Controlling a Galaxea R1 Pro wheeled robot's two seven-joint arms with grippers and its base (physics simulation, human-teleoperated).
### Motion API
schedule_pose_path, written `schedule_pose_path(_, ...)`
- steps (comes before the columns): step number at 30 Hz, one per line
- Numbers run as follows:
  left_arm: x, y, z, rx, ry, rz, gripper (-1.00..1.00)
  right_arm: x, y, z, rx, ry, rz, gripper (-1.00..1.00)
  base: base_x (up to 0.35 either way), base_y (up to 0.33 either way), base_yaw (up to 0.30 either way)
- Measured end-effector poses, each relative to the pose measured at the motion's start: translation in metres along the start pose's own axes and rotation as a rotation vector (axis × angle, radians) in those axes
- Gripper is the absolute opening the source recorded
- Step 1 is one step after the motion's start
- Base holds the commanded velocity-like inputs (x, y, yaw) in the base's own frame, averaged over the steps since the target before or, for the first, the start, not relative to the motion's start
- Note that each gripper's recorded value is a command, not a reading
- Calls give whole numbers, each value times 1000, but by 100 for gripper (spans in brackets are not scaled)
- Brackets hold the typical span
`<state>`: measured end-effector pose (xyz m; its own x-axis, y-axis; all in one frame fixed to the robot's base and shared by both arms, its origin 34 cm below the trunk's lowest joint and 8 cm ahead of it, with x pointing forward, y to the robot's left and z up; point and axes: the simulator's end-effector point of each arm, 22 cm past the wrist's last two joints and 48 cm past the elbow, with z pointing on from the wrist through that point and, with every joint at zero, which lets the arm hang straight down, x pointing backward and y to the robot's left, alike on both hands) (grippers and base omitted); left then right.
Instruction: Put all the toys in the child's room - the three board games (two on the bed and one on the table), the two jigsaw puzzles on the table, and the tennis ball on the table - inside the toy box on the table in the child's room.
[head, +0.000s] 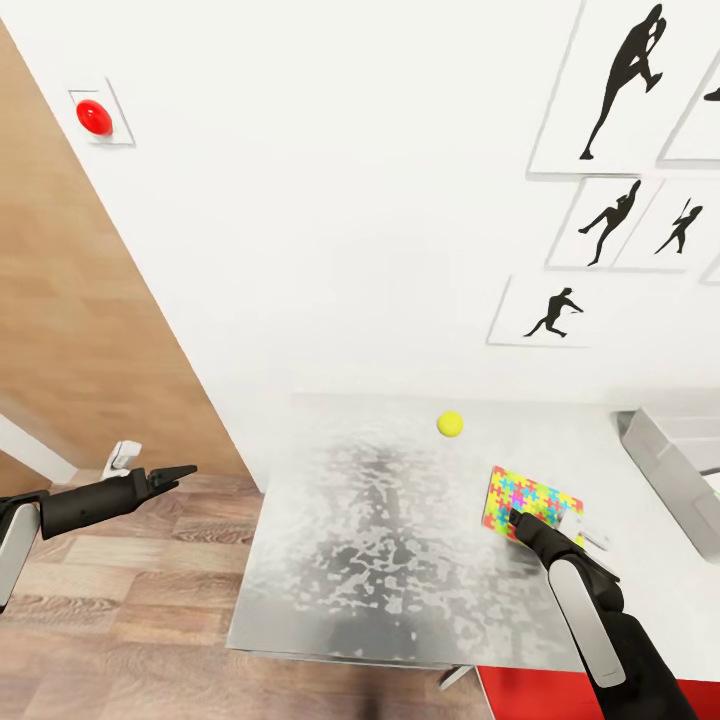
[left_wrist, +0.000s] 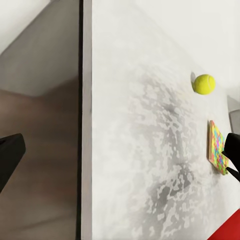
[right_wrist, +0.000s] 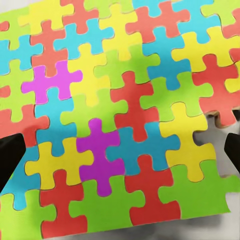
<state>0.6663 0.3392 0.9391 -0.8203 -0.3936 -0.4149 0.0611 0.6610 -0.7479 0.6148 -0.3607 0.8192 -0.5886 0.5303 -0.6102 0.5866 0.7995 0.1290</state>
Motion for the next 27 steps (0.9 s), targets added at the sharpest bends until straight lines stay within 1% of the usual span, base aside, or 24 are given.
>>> schedule_pose_path(9, 0, 0, 0, 0, 0, -1, 100, 0, 0, 0, 0, 0, 0, 100, 0, 7, 0)
schedule_pose_path(14, 0, 0, 0, 0, 1, -1, 100, 0, 0, 0, 0, 0, 0, 100, 0, 123, 0)
schedule_pose_path(20, 0, 0, 0, 0, 0, -1, 100, 0, 0, 0, -1, 1, 1, 100, 0, 33, 0)
schedule_pose_path(27, 0, 0, 0, 0, 1, -1, 100, 0, 0, 0, 0, 0, 0, 100, 0, 98, 0)
